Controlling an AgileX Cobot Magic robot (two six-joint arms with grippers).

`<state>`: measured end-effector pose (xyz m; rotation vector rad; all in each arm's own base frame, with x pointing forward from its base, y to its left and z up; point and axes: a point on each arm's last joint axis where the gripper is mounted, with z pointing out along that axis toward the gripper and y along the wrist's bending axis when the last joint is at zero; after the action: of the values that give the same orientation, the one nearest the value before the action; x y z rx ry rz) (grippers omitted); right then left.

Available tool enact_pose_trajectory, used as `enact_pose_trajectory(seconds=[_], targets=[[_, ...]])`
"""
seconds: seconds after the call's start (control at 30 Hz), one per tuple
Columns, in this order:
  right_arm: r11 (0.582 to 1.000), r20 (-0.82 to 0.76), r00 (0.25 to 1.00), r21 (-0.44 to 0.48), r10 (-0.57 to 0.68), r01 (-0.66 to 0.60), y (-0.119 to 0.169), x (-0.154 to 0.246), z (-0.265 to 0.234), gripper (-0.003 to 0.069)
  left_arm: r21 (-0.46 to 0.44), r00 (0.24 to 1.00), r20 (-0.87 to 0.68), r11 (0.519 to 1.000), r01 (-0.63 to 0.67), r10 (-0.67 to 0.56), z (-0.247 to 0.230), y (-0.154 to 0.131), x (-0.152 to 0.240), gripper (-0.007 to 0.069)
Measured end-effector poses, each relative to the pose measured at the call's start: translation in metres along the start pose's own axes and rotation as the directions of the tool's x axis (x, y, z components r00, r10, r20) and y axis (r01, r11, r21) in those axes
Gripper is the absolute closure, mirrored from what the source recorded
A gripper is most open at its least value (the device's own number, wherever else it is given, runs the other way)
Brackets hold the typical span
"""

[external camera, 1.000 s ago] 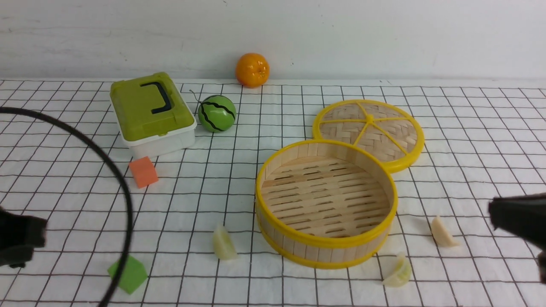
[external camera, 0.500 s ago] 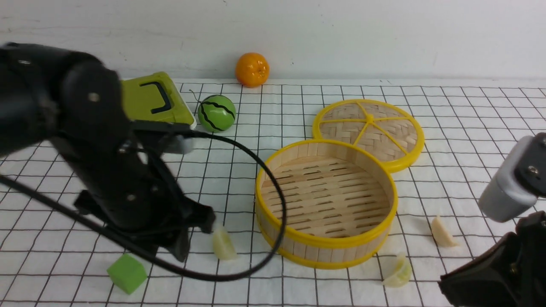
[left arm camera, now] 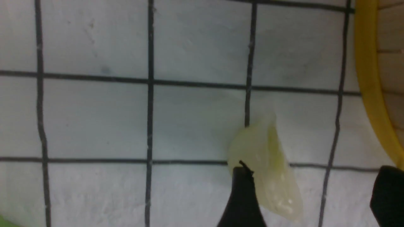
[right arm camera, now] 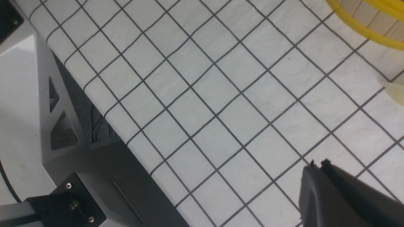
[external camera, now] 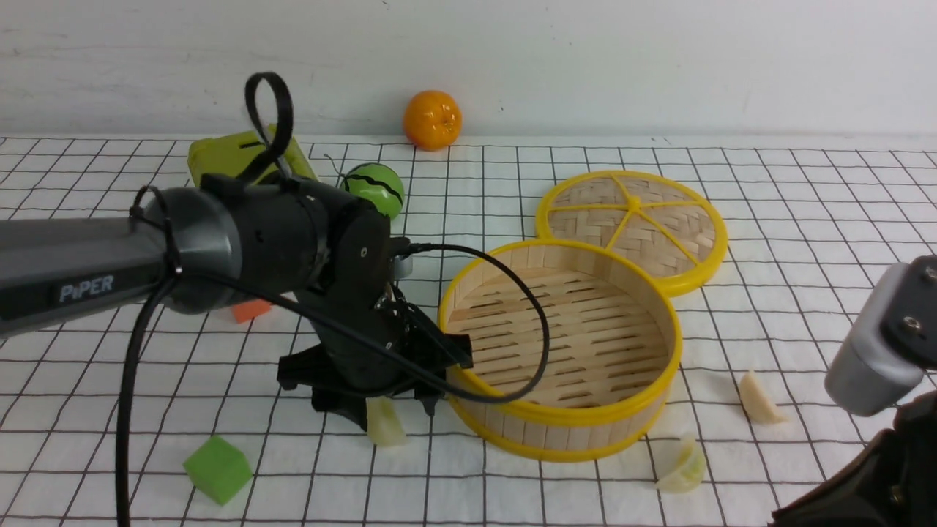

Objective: Put the dumplings into the steamer on the table with the white tablecloth.
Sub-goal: 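Reach for and grasp a dumpling on the table with the left gripper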

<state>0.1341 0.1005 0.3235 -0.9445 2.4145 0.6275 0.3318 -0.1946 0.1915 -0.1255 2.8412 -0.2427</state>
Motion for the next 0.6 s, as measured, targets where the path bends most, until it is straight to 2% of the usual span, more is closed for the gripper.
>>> enact_pose_trajectory(seconds=[0.13,0.27,0.33,0.43,0.6], targets=[[1.0,-0.006,1.0,-0.001,0.0,0.0,0.0,0.001,0.0,0.0659,-0.03,1.0,0.004,0.999,0.018,-0.018,0.015,0.002,-0.001,0.0128],[1.0,-0.012,1.0,0.003,-0.003,0.003,0.0,0.001,0.0,0.0657,-0.052,1.0,-0.011,0.998,0.028,-0.028,0.027,0.004,0.0,0.0172],[1.0,-0.012,1.0,0.004,-0.004,0.004,0.0,0.001,0.0,0.0657,-0.053,1.0,-0.008,0.998,0.025,-0.025,0.027,0.004,0.0,0.0226],[1.0,-0.012,1.0,0.004,-0.004,0.004,0.0,0.001,0.0,0.0654,-0.059,1.0,-0.004,0.998,0.016,-0.016,0.027,0.004,0.0,0.0386],[1.0,-0.02,1.0,0.002,-0.005,0.005,0.0,0.002,0.0,0.0649,-0.076,0.998,-0.012,0.995,-0.06,0.059,0.014,0.004,-0.003,0.0384]])
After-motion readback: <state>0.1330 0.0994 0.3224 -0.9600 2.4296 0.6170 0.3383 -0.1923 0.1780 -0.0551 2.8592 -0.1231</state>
